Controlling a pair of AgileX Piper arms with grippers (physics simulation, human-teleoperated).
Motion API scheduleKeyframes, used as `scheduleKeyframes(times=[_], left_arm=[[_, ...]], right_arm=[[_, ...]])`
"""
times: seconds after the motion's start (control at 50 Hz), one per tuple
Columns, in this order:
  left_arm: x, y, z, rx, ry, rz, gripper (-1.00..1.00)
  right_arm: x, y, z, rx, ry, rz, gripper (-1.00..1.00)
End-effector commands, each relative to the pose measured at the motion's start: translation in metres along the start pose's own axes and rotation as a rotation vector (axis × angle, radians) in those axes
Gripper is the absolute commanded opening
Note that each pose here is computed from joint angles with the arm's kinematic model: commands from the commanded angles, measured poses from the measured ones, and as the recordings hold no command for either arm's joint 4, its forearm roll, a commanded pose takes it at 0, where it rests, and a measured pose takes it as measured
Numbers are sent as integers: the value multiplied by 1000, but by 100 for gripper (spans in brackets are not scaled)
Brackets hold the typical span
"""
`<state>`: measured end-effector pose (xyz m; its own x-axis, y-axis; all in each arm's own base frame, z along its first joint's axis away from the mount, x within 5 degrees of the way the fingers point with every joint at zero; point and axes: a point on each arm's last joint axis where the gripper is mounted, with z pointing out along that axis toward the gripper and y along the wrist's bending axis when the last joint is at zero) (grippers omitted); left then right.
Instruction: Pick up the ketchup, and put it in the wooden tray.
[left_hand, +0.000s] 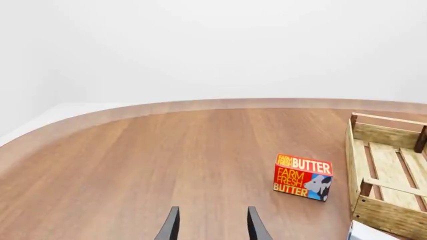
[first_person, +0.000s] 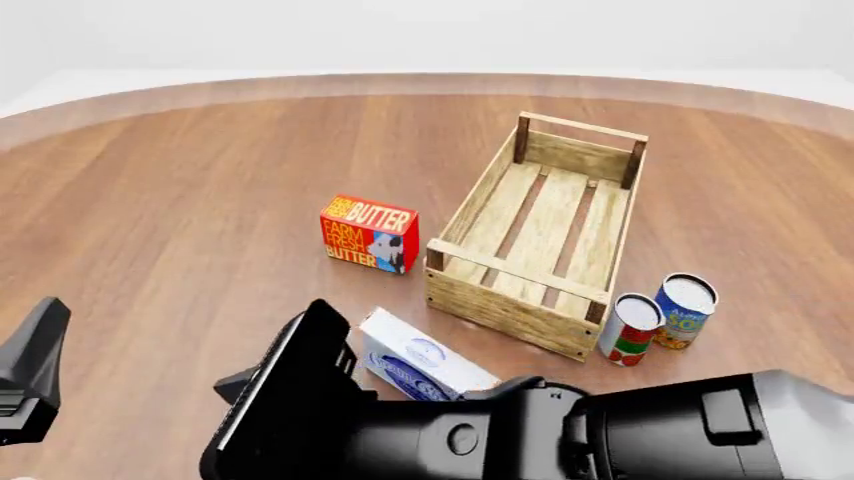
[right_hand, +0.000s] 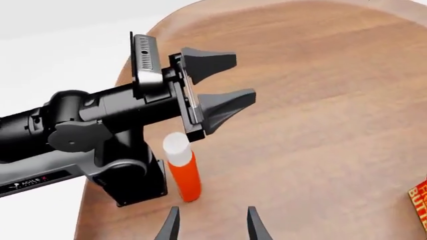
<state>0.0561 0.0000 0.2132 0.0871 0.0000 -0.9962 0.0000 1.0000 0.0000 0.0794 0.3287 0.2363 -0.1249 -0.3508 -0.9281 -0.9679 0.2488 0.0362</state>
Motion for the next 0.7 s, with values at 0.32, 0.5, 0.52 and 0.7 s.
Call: scheduleKeyframes(times=[0.32,0.5,0.52,0.7], left_arm=[[0,0,0,0,0,0,100],[0,0,0,0,0,0,100],[0,0,0,0,0,0,100],[0,0,0,0,0,0,100]], right_arm=[[-7,22,40,-53,23,-70,100],[-2,21,53,-49,37,-79,100],[-1,21,55,-49,39,-79,100],[8,23,71,-53,60,-79,100]])
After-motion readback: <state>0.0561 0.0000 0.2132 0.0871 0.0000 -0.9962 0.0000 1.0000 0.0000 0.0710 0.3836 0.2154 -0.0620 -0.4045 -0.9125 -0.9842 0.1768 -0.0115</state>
